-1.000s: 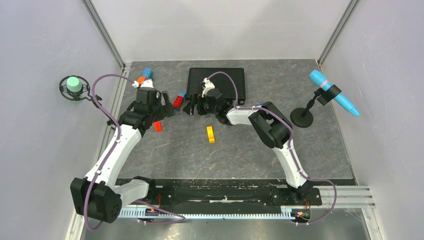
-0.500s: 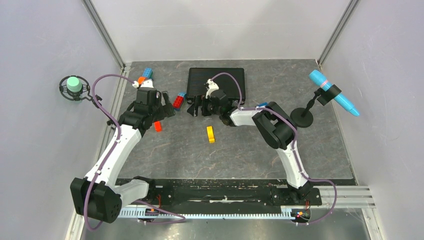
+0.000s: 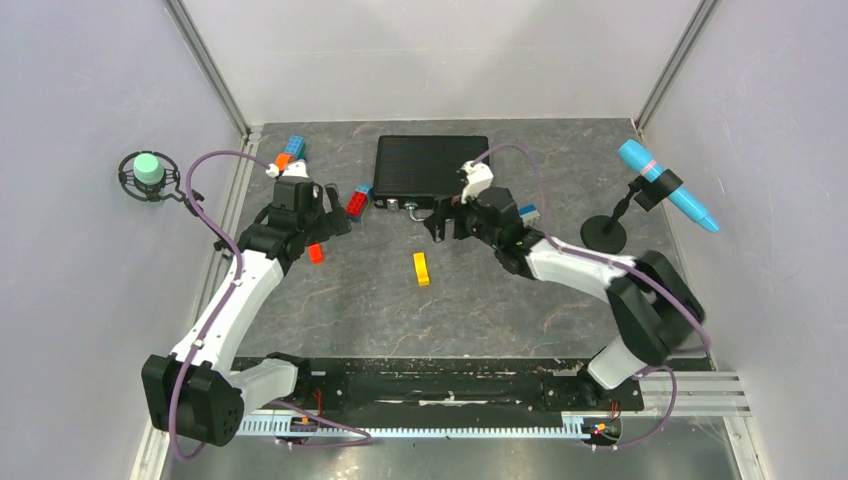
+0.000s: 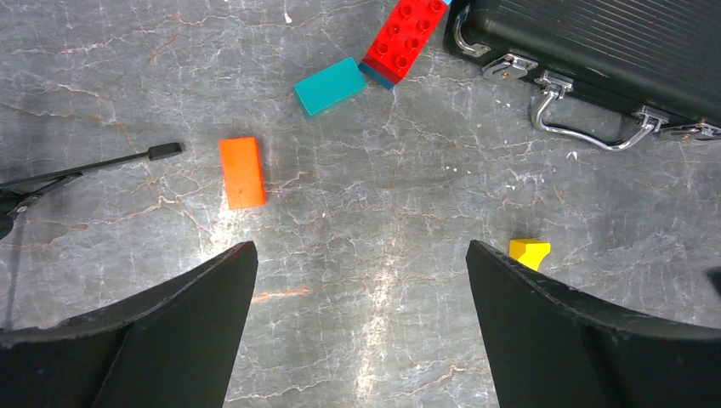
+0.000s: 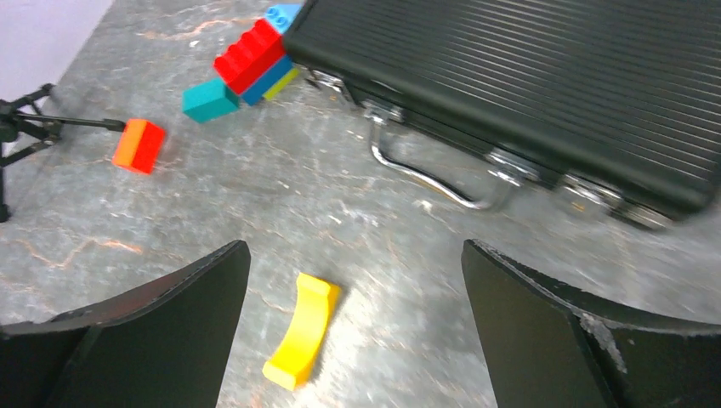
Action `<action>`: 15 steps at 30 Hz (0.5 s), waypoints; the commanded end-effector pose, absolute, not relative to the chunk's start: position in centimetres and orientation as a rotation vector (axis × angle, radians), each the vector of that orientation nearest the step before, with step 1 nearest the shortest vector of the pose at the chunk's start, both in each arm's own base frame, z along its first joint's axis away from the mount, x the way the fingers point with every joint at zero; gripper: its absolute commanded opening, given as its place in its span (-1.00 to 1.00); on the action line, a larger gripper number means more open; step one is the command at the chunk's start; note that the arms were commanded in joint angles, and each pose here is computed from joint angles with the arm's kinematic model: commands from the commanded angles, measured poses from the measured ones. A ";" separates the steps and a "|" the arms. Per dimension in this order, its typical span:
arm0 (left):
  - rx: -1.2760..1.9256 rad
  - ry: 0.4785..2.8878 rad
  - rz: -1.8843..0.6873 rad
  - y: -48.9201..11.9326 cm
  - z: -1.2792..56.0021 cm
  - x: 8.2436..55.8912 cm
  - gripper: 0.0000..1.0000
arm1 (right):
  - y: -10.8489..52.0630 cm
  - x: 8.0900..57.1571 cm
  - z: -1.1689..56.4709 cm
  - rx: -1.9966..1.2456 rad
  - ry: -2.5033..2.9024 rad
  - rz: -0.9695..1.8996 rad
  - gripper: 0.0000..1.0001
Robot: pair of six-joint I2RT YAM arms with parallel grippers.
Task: Pack up texas hold em set
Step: Reset both arms
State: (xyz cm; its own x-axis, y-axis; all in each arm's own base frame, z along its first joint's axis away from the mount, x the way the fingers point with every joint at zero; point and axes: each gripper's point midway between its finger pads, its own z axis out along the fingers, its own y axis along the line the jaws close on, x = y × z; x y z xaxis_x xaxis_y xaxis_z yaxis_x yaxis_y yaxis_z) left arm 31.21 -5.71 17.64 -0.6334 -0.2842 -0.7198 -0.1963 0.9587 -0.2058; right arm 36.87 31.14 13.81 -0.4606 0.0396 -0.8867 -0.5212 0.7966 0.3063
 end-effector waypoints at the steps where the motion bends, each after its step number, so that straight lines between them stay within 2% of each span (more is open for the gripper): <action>1: -0.297 2.210 -0.163 -5.9 18.9 31.9 0.99 | 24.0 35.9 14.0 -0.279 1.946 0.354 0.96; 8: -0.289 2.159 -0.206 -6.2 19.4 31.9 0.99 | 15.4 31.9 13.5 -0.122 1.878 0.113 0.96; 15: -0.278 2.122 -0.212 -6.2 19.7 31.8 0.99 | 11.0 29.2 10.8 -0.055 1.852 0.006 0.96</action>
